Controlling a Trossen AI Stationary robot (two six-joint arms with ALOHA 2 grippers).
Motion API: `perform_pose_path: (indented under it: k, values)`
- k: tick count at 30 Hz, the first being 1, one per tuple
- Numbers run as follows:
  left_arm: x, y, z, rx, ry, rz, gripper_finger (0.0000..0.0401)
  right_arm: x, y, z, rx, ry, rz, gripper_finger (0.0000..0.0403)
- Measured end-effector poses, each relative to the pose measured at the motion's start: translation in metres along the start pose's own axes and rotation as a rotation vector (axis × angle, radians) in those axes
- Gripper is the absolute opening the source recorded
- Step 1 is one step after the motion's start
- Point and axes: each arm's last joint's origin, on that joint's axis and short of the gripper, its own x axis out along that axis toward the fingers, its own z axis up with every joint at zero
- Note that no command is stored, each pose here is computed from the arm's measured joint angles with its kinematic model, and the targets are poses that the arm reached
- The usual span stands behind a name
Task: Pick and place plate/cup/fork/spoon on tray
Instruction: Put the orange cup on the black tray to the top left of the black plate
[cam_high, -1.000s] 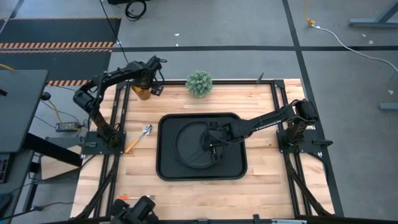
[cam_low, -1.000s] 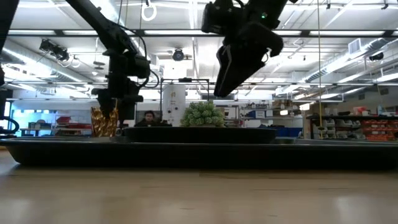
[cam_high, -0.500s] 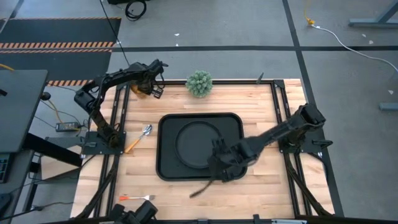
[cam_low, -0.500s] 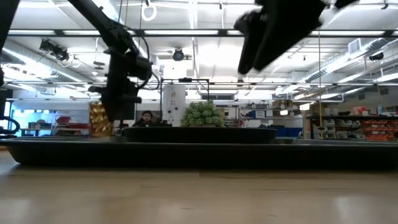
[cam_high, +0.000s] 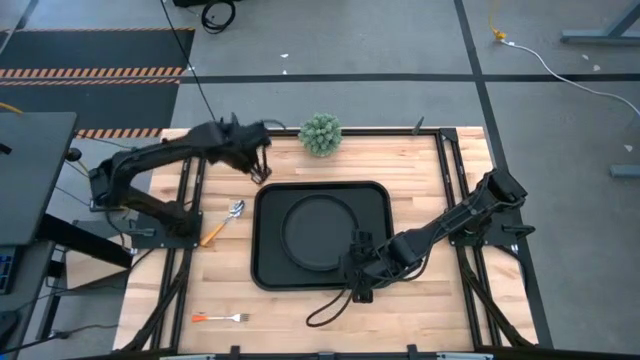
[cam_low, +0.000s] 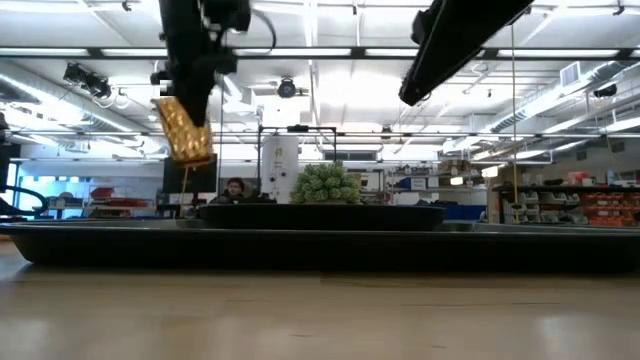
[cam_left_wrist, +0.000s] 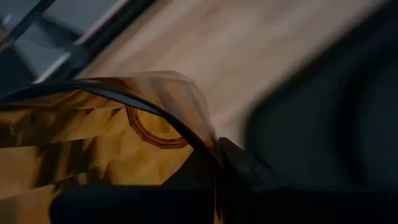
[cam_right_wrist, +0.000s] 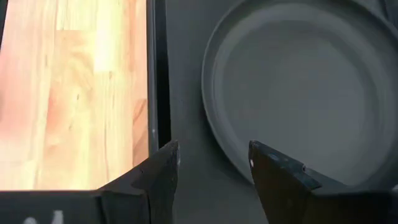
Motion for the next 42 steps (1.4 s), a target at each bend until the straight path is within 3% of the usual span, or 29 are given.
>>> perform_pose_path:
  k: [4,11,14,20,30,38,42]
  values:
    - [-0.015,-0.031,-0.017,0.062,-0.030,-0.066,0.0016,-0.002,0.005,-0.003,0.060,0.008,0.004,0.0201]
    - [-0.002,-0.085,-0.032,0.239,-0.006,-0.082,0.0015,-0.005,0.015,-0.004,0.129,-0.031,0.034,0.0198]
    - [0.009,-0.111,-0.041,0.367,0.004,-0.086,0.0015,-0.007,0.019,-0.003,0.151,-0.068,0.032,0.0197]
    - [0.023,-0.144,-0.063,0.742,0.095,-0.143,0.0022,-0.010,0.027,-0.002,0.154,-0.115,0.037,0.0197]
    - [0.025,-0.141,-0.063,0.912,0.132,-0.167,0.0017,-0.014,0.035,-0.007,0.144,-0.133,0.031,0.0197]
    - [0.026,-0.135,-0.064,1.111,0.203,-0.263,0.0023,-0.014,0.037,-0.008,0.134,-0.105,0.076,0.0197]
    - [0.027,-0.136,-0.062,1.041,0.177,-0.209,0.0024,-0.014,0.037,-0.008,0.136,-0.103,0.078,0.0197]
